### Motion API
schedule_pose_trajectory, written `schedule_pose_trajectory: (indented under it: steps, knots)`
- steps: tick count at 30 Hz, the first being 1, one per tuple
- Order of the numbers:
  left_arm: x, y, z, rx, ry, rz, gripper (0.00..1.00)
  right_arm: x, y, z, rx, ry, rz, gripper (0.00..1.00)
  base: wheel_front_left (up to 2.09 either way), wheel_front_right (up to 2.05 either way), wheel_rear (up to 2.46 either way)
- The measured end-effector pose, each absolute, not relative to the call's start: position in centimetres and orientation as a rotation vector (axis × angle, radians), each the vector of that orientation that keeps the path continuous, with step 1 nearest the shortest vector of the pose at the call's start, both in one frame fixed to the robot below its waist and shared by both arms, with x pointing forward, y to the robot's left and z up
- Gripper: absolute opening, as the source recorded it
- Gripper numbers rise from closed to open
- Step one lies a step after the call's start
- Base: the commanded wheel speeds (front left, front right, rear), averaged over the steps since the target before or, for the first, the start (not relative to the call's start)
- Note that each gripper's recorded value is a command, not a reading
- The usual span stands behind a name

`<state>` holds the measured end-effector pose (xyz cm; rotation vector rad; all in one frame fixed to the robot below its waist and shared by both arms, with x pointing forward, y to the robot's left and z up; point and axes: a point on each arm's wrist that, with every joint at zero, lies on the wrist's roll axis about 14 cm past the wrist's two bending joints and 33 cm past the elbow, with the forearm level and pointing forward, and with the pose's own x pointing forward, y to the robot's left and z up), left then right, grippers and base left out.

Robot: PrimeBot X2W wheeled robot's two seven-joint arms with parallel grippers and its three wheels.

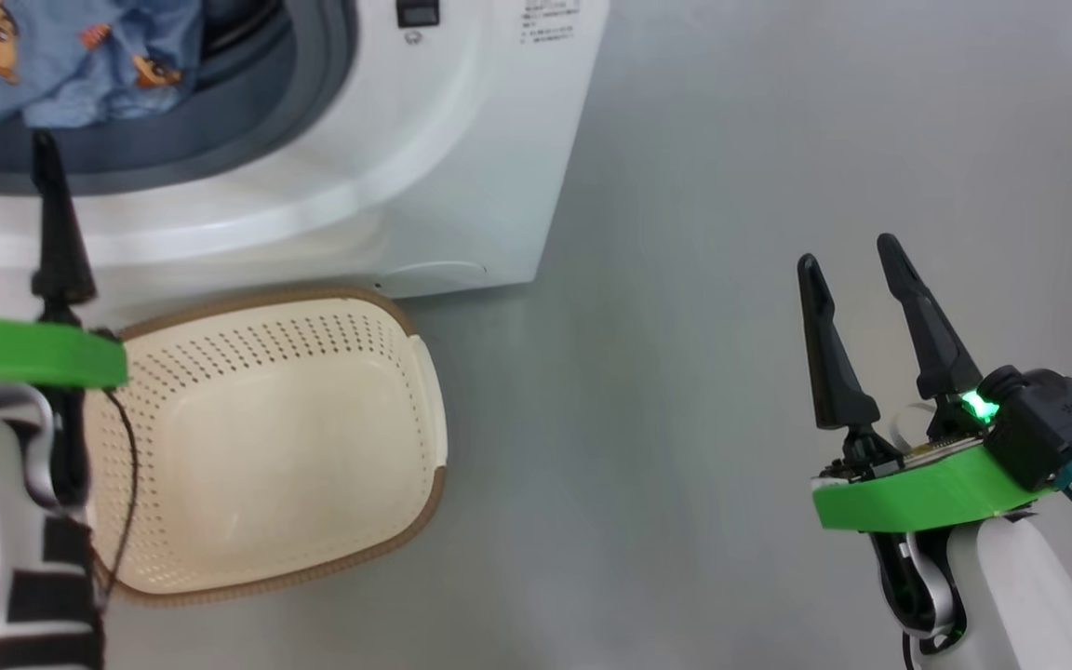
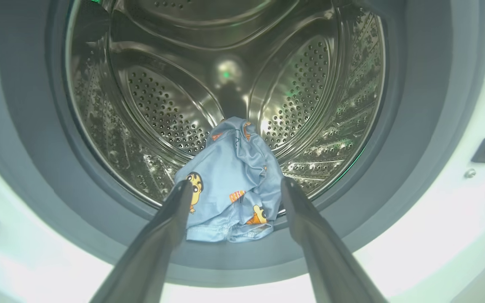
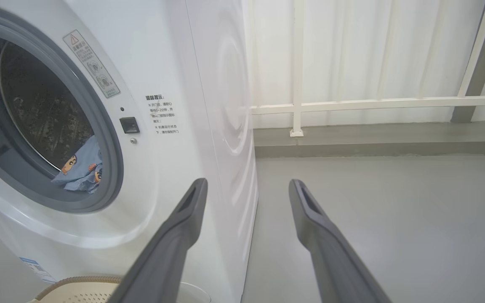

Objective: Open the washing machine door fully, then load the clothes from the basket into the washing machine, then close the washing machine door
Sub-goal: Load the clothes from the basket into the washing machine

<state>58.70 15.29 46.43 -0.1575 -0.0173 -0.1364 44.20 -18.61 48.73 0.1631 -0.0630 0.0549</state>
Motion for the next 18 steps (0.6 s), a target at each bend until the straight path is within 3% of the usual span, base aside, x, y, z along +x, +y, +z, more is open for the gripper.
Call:
schedule_pose_trajectory:
  steps: [18]
  knots:
    - [49.7, 17.6, 48.4, -0.135, -0.029, -0.099, 1.0, 40.7, -18.3, 50.4, 0.156, -0.084, 0.081, 1.0, 0.0, 0.0, 0.0]
